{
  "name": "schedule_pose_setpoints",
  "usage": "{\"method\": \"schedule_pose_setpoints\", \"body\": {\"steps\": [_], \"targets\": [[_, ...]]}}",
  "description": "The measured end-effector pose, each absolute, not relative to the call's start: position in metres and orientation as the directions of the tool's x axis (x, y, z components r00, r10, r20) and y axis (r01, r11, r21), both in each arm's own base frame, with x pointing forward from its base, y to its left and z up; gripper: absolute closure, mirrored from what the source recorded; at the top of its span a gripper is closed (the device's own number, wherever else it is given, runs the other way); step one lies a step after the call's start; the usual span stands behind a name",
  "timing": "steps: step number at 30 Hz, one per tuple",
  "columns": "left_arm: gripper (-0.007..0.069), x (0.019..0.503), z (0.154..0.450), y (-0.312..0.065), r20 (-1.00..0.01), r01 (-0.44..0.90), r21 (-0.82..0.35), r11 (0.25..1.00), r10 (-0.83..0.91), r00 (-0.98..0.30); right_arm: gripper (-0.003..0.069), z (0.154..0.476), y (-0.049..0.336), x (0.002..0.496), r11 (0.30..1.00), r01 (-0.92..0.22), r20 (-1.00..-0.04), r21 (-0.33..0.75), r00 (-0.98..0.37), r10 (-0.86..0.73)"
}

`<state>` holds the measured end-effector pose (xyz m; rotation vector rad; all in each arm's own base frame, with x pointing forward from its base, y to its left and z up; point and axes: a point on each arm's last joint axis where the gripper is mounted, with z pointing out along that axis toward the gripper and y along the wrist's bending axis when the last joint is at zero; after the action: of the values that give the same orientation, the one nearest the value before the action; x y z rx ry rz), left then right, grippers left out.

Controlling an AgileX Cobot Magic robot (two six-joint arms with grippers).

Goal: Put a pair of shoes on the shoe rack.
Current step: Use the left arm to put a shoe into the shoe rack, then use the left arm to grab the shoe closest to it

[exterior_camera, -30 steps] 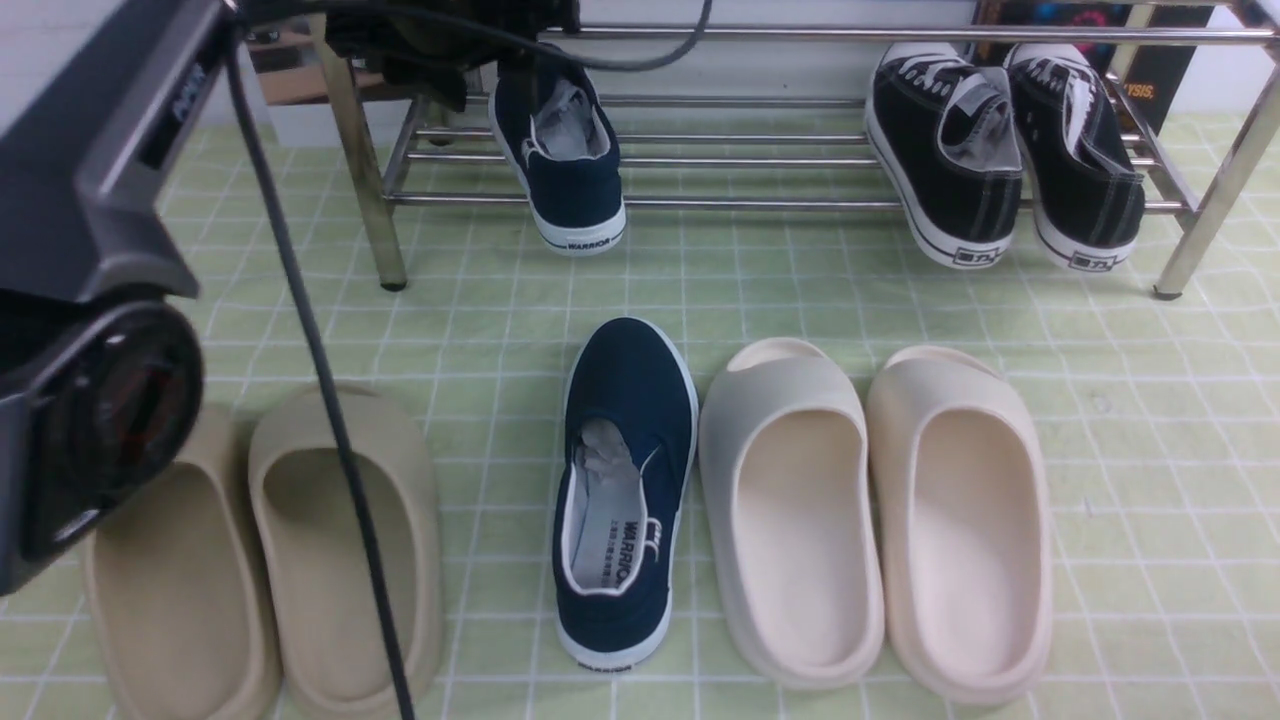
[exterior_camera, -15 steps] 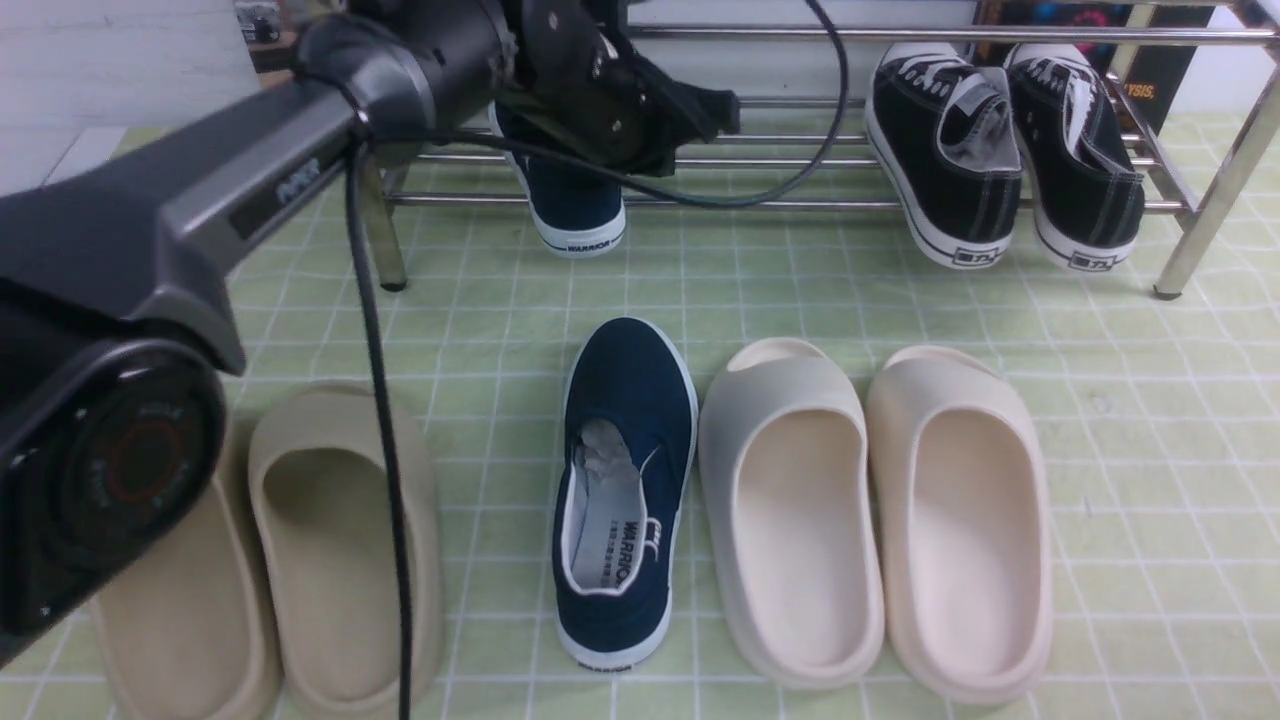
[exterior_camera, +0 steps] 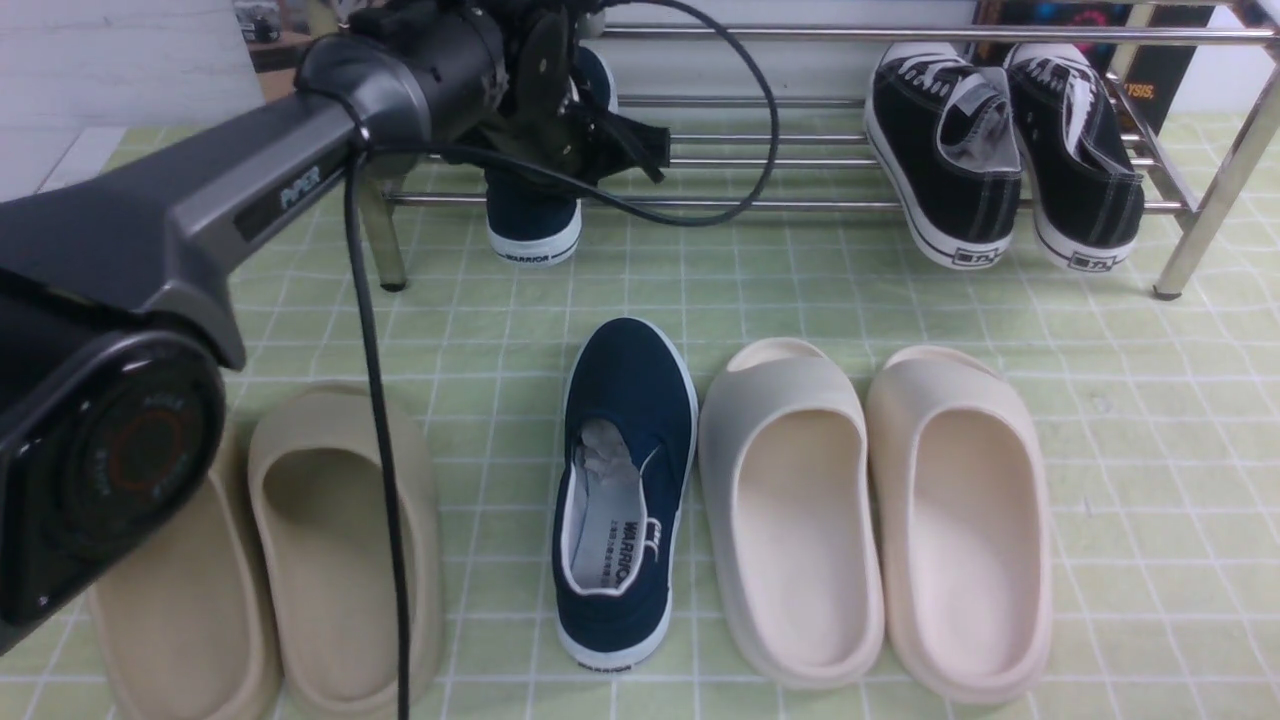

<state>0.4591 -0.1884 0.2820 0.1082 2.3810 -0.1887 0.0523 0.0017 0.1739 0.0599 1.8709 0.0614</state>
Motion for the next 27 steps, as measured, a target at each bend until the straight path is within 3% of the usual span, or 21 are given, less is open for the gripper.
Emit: {"method": "schedule_pose_setpoints", "body": {"steps": [5, 8, 12, 15, 22, 25, 27], "targets": [[0.0638, 0.416, 0.331, -0.172, -0.563, 0.101, -0.068, 0.993, 0.046, -0.825, 0.0419, 0.174, 0.002, 0.052, 0.997, 0.01, -0.952, 0.073, -0.296, 0.073], [0.0638, 0.391, 0.336, -0.168, -0.442, 0.151, -0.082, 0.985, 0.1, -0.891, 0.0419, 0.174, 0.002, 0.052, 0.997, 0.01, -0.952, 0.073, -0.296, 0.073], [0.0631, 0.358, 0.307, -0.169, -0.267, 0.223, -0.173, 0.959, 0.172, -0.948, 0.0419, 0.174, 0.002, 0.052, 0.997, 0.01, -0.952, 0.073, -0.296, 0.073], [0.057, 0.338, 0.278, -0.166, -0.191, 0.211, -0.215, 0.954, 0.171, -0.967, 0.0419, 0.174, 0.002, 0.052, 0.997, 0.01, -0.952, 0.073, -0.296, 0.073], [0.0232, 0.329, 0.224, -0.165, -0.163, 0.181, -0.25, 0.951, 0.143, -0.976, 0.0419, 0.174, 0.002, 0.052, 0.997, 0.01, -0.952, 0.073, -0.296, 0.073], [0.02, 0.333, 0.199, -0.17, -0.121, 0.191, -0.261, 0.946, 0.165, -0.979, 0.0419, 0.174, 0.002, 0.052, 0.997, 0.01, -0.952, 0.073, -0.296, 0.073], [0.025, 0.339, 0.184, -0.172, -0.117, 0.185, -0.264, 0.947, 0.159, -0.98, 0.0419, 0.174, 0.002, 0.052, 0.997, 0.01, -0.952, 0.073, -0.296, 0.073]]}}
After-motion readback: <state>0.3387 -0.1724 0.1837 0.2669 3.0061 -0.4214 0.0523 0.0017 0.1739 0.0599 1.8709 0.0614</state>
